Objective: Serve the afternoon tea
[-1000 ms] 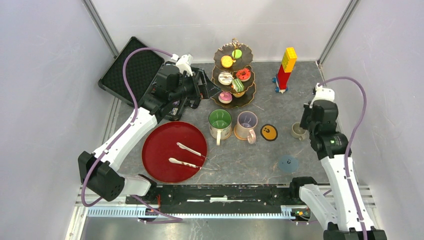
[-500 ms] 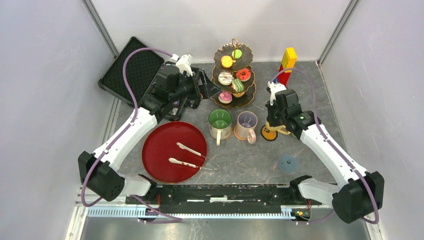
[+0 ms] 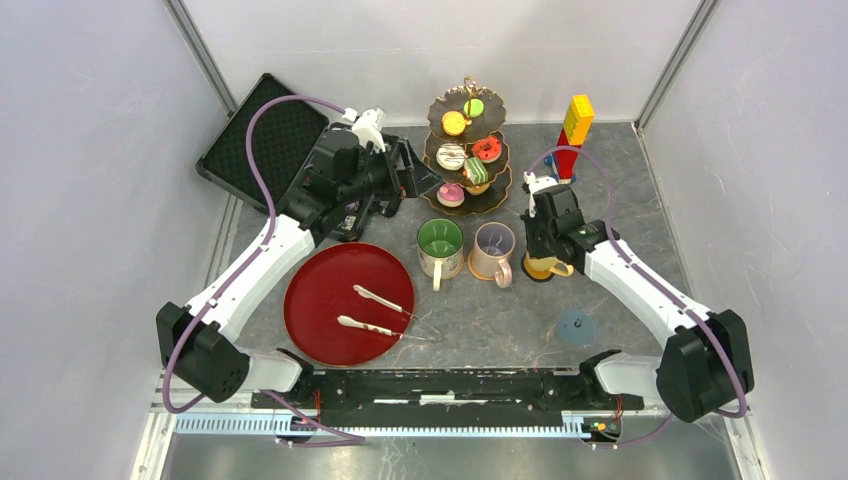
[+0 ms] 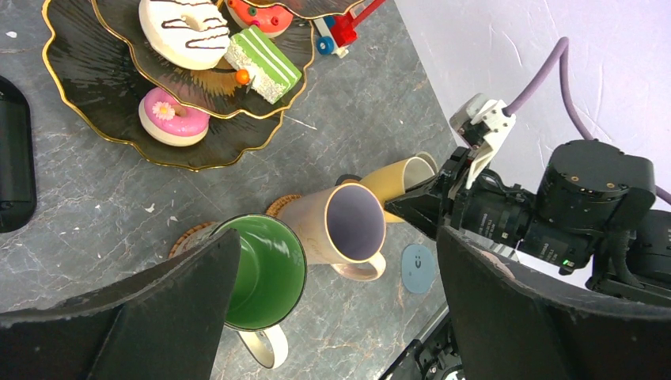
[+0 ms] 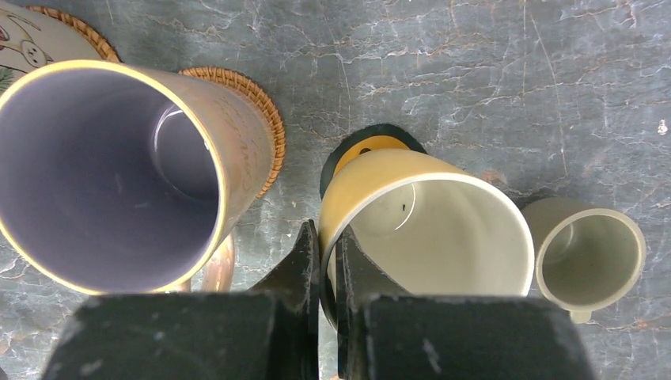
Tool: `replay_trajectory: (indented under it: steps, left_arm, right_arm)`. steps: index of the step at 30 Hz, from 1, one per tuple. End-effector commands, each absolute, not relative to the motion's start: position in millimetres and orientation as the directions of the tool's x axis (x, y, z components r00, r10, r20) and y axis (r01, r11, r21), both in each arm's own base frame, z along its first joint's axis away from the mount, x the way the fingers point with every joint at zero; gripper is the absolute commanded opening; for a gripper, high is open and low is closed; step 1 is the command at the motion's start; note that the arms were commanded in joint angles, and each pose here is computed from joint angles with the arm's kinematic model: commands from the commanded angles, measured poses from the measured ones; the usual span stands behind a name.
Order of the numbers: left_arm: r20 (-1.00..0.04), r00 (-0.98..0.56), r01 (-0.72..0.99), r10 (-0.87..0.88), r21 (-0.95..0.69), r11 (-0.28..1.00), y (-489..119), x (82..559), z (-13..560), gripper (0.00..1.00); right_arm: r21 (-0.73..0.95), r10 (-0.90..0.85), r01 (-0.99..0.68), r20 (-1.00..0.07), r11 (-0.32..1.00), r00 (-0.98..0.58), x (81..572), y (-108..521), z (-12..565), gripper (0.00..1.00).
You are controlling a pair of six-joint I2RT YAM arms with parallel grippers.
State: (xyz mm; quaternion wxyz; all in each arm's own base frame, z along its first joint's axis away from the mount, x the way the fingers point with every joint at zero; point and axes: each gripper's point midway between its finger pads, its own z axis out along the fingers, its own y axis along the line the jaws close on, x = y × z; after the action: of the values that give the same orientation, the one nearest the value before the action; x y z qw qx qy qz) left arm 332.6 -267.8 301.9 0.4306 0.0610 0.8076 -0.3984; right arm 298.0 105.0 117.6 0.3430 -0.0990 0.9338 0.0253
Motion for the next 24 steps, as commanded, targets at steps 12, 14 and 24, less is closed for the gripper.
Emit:
replay_trajectory:
  steps: [12, 14, 24]
  left_arm:
    - [-0.744, -0.613, 0.469, -0.268, -0.615, 0.635, -272.7, 331.3, 318.7, 1.0]
    - [-0.744, -0.612, 0.469, -0.268, -0.615, 0.634, -272.5, 331.4, 319.4, 1.0]
    - [-0.741, -0.615, 0.466, -0.268, -0.617, 0.634, -272.4, 332.0, 317.9, 1.0]
  right_arm:
    - [-0.039, -0.155, -0.178, -0.69, 0.983, -0.707, 318.2, 108.7, 113.2, 0.0]
    - [-0.043, -0.159, -0.178, -0.684, 0.983, -0.712, 317.3, 108.2, 110.8, 0.0]
    - [-0.05, -0.169, -0.184, -0.673, 0.982, -0.72, 314.7, 108.6, 105.7, 0.22]
